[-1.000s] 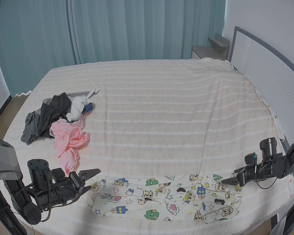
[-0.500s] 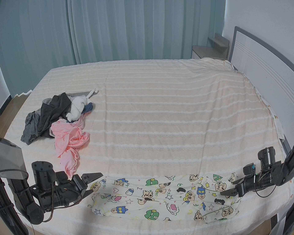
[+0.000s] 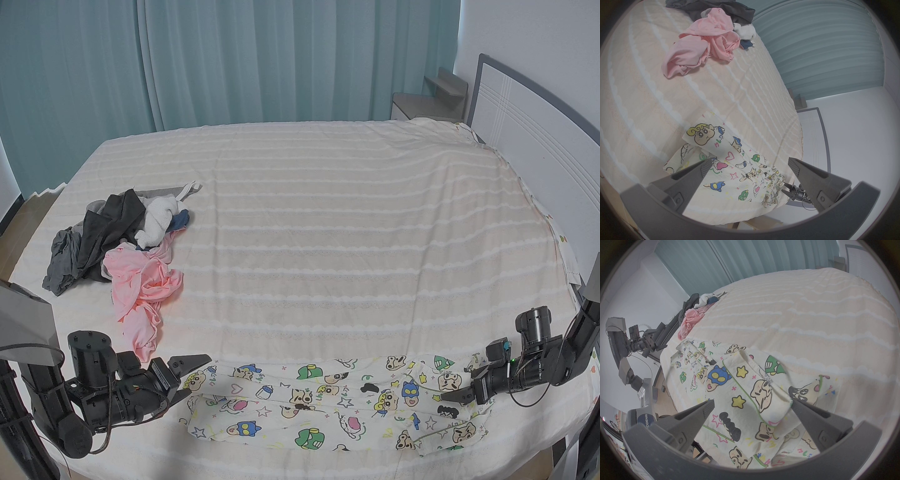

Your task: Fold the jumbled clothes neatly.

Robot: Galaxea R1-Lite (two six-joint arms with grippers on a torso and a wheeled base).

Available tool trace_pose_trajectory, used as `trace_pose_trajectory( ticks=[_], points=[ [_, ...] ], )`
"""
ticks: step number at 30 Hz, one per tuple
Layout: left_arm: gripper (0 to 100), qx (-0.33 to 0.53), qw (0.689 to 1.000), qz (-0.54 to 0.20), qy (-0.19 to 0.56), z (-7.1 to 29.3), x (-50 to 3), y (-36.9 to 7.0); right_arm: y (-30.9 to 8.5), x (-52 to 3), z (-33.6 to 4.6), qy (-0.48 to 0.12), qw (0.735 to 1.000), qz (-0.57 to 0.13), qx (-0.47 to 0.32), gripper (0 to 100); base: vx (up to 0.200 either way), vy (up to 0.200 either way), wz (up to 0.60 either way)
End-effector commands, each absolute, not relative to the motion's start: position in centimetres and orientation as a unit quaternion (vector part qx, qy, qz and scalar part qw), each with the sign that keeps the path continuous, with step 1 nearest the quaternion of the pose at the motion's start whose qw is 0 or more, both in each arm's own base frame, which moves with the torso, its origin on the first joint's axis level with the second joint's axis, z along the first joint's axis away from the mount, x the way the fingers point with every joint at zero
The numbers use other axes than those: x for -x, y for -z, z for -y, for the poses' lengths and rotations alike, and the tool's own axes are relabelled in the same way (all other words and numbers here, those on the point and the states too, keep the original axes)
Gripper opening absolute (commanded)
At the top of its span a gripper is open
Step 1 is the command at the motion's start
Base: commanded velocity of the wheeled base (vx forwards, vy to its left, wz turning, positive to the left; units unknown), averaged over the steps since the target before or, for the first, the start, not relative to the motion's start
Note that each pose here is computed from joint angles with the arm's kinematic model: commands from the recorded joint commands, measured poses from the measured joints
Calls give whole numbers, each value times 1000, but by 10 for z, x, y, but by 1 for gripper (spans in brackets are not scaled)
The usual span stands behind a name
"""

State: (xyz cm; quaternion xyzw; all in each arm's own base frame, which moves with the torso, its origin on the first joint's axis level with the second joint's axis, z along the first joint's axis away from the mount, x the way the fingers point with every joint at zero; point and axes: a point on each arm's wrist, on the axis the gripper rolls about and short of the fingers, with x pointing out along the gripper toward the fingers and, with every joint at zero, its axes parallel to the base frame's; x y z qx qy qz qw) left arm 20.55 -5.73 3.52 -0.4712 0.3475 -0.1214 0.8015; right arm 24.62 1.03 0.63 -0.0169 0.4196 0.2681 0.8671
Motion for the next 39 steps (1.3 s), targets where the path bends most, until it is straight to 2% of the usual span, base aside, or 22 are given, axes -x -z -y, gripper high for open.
trace_pose_trajectory(
  ticks=[1,11,23,34,39],
  points=[
    [100,470,798,-358,115,57,-202,-32,9,-248,-11,-269,856,-441,12,0,0,0,0],
    [100,470,798,-358,115,57,-202,-32,2,-241,-6,-251,875,-414,20,0,0,0,0],
    [100,470,799,-357,114,57,-202,-32,-36,-242,3,-230,914,-332,32,0,0,0,0],
    [100,470,800,-357,111,57,-202,-32,-30,-259,22,-192,923,-332,19,0,0,0,0],
    [100,470,800,-356,112,57,-202,-32,-20,-262,23,-192,917,-349,13,0,0,0,0]
  ],
)
